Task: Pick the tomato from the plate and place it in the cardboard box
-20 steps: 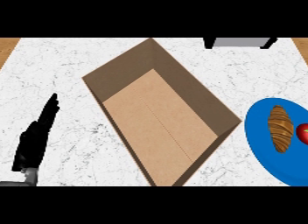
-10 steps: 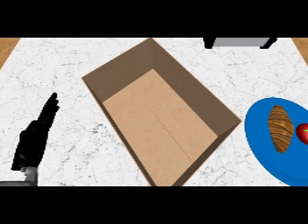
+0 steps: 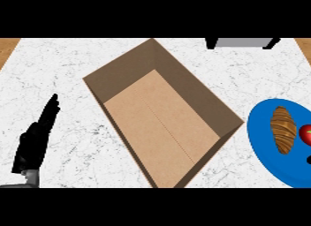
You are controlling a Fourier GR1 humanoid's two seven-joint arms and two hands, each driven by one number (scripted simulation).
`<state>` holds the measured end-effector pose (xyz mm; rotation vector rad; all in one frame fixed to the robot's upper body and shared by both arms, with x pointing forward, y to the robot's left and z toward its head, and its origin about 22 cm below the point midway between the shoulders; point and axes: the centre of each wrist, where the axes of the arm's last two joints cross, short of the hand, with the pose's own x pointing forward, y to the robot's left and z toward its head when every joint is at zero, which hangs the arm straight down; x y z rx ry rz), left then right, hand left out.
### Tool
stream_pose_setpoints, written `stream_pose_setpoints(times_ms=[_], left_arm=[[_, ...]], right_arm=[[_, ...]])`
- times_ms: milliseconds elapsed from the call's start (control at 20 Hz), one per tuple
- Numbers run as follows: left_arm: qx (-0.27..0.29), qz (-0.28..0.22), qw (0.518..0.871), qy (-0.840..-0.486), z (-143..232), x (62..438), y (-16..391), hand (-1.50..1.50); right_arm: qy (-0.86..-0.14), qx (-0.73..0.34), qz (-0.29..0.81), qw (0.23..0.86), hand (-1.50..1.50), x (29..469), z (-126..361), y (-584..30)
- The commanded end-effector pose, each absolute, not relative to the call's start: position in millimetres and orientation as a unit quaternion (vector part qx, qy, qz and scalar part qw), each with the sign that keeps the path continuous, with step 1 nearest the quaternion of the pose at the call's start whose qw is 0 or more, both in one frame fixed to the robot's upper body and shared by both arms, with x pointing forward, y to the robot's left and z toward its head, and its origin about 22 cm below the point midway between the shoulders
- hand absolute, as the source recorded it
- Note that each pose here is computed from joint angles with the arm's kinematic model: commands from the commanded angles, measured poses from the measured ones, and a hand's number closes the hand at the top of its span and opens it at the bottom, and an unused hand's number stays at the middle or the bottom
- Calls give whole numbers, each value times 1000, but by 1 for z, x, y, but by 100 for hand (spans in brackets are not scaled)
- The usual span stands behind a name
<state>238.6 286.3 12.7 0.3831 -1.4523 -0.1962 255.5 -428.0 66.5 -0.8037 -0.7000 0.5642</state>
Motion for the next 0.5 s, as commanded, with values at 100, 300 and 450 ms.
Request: stream_pose_setpoints(times_ms=[100,300,450], left_arm=[[182,-91,731,-652,23,229,291,0],[172,-92,723,-662,-2,239,292,0],[175,-98,731,-652,0,254,272,0]], right_arm=[[-332,-380,261,823,-150,243,65,-409],[-339,-377,260,822,-150,241,50,-411],[-330,-373,259,827,-150,251,39,-413]])
